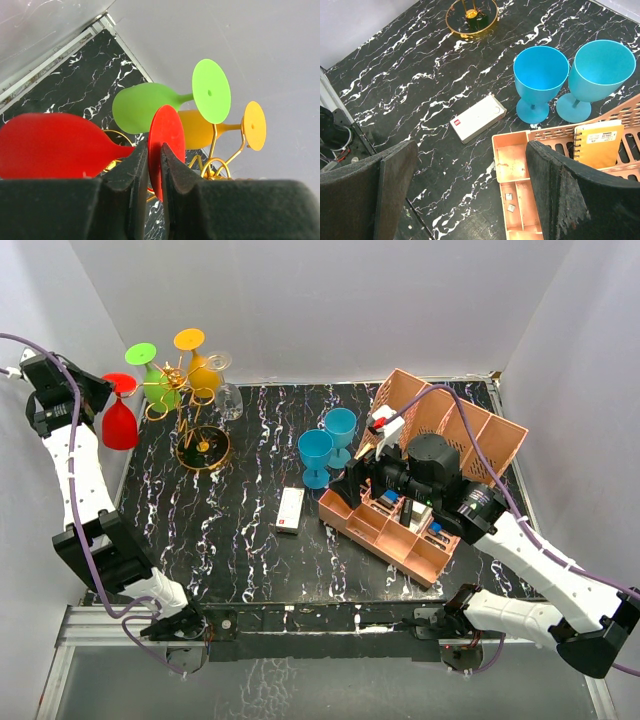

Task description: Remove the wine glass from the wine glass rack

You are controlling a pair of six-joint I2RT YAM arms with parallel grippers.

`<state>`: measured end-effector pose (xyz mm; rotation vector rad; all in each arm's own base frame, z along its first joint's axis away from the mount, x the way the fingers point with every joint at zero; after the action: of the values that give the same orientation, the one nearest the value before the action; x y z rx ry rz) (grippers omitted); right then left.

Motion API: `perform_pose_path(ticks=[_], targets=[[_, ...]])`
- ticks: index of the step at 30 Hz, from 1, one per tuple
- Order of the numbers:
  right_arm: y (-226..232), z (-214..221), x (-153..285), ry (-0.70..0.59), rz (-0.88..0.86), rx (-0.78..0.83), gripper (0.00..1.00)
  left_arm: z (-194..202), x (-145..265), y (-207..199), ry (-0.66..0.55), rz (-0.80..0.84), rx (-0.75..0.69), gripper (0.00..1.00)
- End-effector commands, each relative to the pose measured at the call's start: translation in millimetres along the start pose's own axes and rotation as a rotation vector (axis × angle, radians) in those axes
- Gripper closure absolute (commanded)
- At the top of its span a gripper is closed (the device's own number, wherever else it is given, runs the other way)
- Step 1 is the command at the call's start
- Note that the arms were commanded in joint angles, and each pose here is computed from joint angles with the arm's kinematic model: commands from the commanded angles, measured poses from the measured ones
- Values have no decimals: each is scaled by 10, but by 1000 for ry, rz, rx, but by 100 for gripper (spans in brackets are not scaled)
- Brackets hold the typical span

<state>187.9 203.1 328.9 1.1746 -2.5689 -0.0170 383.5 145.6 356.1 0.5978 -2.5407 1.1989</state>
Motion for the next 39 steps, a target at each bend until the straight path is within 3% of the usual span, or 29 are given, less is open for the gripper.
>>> perform_pose_path(ticks=[1, 7, 25, 39], targets=[[27, -186, 80, -96, -10, 28, 1, -53, 54, -35, -3, 2, -29, 91], [24, -180, 80, -94, -6, 29, 1, -75, 72, -100, -3, 31, -6, 100], [19, -187, 102, -98, -1, 29, 1, -174, 258, -441, -5, 198, 113, 100], [24, -205, 135, -109, -1, 30, 1, -58, 211, -553, 79, 276, 164, 100]])
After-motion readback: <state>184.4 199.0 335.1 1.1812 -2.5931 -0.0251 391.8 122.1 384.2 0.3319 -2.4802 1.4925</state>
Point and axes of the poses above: each gripper's point midway between its finger pads, its own x axis back along the fingers, its own y axis along the line the jaws close on, z = x × y, the point moved 7 cm from there along x, back along the fingers, and after that the axes turned 1 degree about x, right-handed, at the moved point
